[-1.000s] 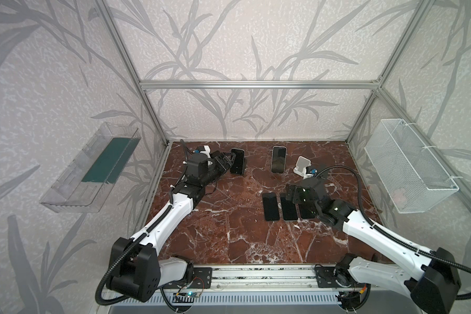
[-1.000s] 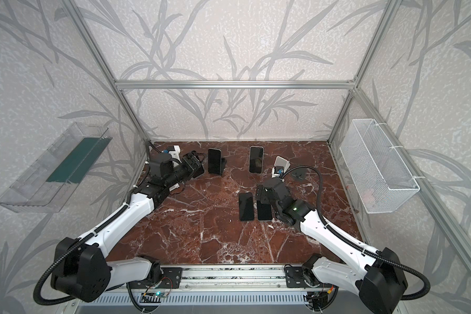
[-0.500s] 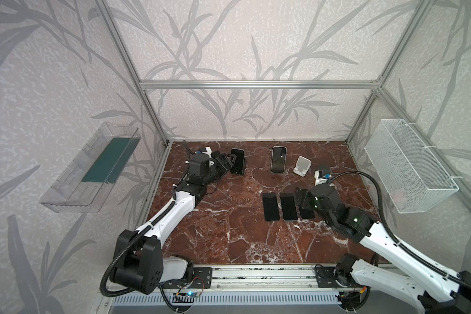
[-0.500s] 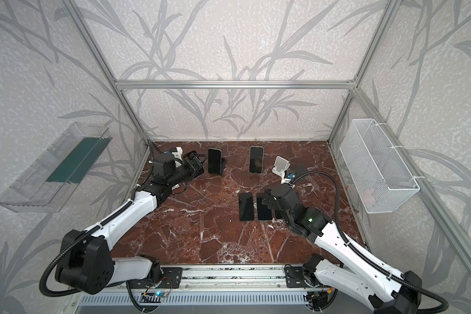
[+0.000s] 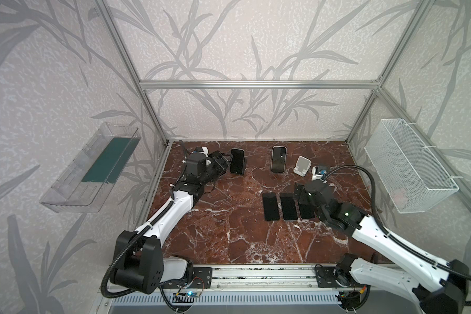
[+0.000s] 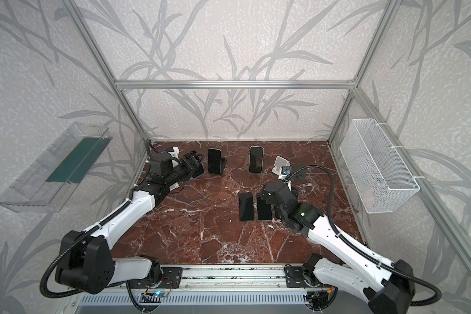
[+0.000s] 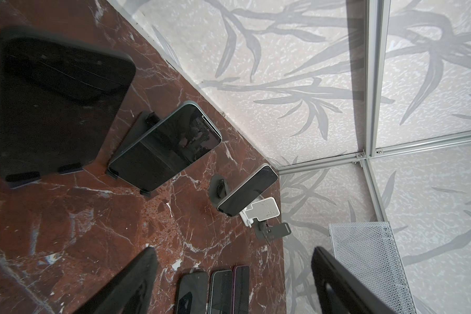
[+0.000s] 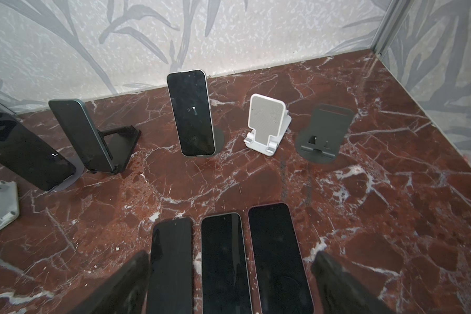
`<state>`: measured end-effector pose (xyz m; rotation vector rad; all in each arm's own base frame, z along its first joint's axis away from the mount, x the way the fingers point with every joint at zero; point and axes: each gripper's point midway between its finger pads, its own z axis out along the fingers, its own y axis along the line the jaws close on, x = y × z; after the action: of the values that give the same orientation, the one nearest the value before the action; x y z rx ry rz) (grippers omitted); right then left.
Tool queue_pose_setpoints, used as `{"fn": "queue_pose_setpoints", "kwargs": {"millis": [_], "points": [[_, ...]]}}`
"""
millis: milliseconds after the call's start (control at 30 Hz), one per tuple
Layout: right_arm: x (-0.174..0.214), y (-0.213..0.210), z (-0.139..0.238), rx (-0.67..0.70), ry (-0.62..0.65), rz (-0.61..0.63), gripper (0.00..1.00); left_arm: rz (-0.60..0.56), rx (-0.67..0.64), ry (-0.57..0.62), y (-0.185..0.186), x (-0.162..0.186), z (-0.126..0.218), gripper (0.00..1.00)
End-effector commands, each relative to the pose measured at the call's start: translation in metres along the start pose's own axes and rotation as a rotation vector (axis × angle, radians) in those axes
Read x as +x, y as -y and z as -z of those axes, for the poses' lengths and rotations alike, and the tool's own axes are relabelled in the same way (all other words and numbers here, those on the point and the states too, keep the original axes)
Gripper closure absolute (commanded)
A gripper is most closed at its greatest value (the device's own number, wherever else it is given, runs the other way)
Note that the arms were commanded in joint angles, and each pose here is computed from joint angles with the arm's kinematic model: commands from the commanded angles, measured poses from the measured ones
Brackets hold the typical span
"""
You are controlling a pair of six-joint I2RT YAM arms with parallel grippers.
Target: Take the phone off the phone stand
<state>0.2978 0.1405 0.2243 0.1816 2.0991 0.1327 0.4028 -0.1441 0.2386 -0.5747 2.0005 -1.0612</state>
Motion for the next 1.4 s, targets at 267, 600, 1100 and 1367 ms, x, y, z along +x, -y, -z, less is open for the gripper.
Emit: {"fn": "queue_pose_setpoints", "kwargs": {"millis": [267, 600, 1100, 1367], "points": [[-0.086, -0.050, -0.064, 0.160, 0.249, 0.163, 0.01, -0.070, -0.056, -0.030, -0.008, 0.010, -0.009, 0.12], [-0.117, -0.087, -0.155, 0.138, 0.093, 0.259, 0.01, -0.063, -0.030, -0.083, -0.003, 0.019, -0.018, 0.12], [-0.102, -0.076, -0.218, 0.070, -0.028, 0.135, 0.01, -0.008, 0.034, -0.098, 0.007, 0.017, -0.018, 0.14], [-0.086, -0.073, -0.249, 0.080, -0.110, 0.117, 0.01, -0.042, 0.012, -0.093, 0.005, 0.019, -0.016, 0.14]]}}
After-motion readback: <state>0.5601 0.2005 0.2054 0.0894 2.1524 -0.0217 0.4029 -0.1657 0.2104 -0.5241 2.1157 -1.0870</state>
